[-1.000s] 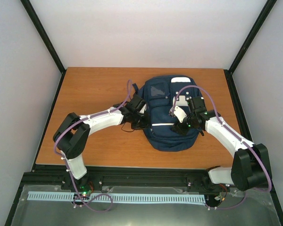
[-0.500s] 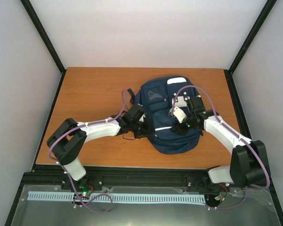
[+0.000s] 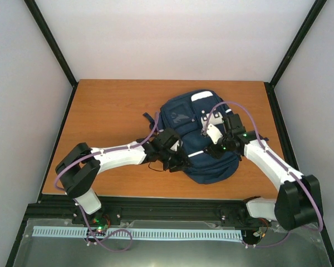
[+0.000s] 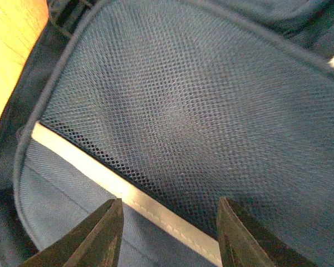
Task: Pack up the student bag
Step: Adjust the student bag at the center of the board.
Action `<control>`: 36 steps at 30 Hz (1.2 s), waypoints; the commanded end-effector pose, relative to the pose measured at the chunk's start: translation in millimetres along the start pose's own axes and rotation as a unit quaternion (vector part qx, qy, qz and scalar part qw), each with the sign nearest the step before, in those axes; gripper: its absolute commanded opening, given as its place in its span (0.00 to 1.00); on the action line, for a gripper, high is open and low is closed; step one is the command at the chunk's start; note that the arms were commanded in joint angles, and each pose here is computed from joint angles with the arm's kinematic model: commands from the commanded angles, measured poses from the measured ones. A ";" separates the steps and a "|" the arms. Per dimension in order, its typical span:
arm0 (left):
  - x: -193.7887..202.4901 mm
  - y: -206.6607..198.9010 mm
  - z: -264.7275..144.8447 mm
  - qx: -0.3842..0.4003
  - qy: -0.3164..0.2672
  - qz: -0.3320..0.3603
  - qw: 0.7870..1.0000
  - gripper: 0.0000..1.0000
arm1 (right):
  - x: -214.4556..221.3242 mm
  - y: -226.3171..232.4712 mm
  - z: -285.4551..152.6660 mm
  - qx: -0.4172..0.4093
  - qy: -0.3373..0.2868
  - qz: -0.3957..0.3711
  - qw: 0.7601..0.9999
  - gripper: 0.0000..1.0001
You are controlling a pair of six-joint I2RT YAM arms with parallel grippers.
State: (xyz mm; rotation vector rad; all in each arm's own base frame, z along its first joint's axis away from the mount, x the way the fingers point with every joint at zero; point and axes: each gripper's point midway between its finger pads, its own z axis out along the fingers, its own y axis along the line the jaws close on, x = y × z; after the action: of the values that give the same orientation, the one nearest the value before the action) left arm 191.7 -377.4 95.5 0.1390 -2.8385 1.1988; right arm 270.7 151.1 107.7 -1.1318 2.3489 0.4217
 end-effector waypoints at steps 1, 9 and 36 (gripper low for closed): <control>13.2 -10.8 -33.9 -0.044 0.011 0.085 0.995 0.42 | -15.5 -0.2 -30.2 0.037 -0.036 -0.024 0.998 0.48; -42.2 8.3 -75.2 -0.082 -0.073 0.130 0.985 0.40 | 0.5 26.6 -42.8 0.027 -0.009 -0.052 0.998 0.48; -98.3 -8.4 -2.5 -0.013 -0.048 0.105 0.993 0.08 | 34.0 -54.0 -2.5 0.189 0.112 -0.082 0.972 0.44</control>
State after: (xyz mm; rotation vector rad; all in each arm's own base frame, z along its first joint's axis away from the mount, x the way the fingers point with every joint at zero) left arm 287.6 -363.3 97.9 -0.1330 -3.0512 1.1315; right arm 243.9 94.0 66.3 -1.3604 2.4319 -0.0783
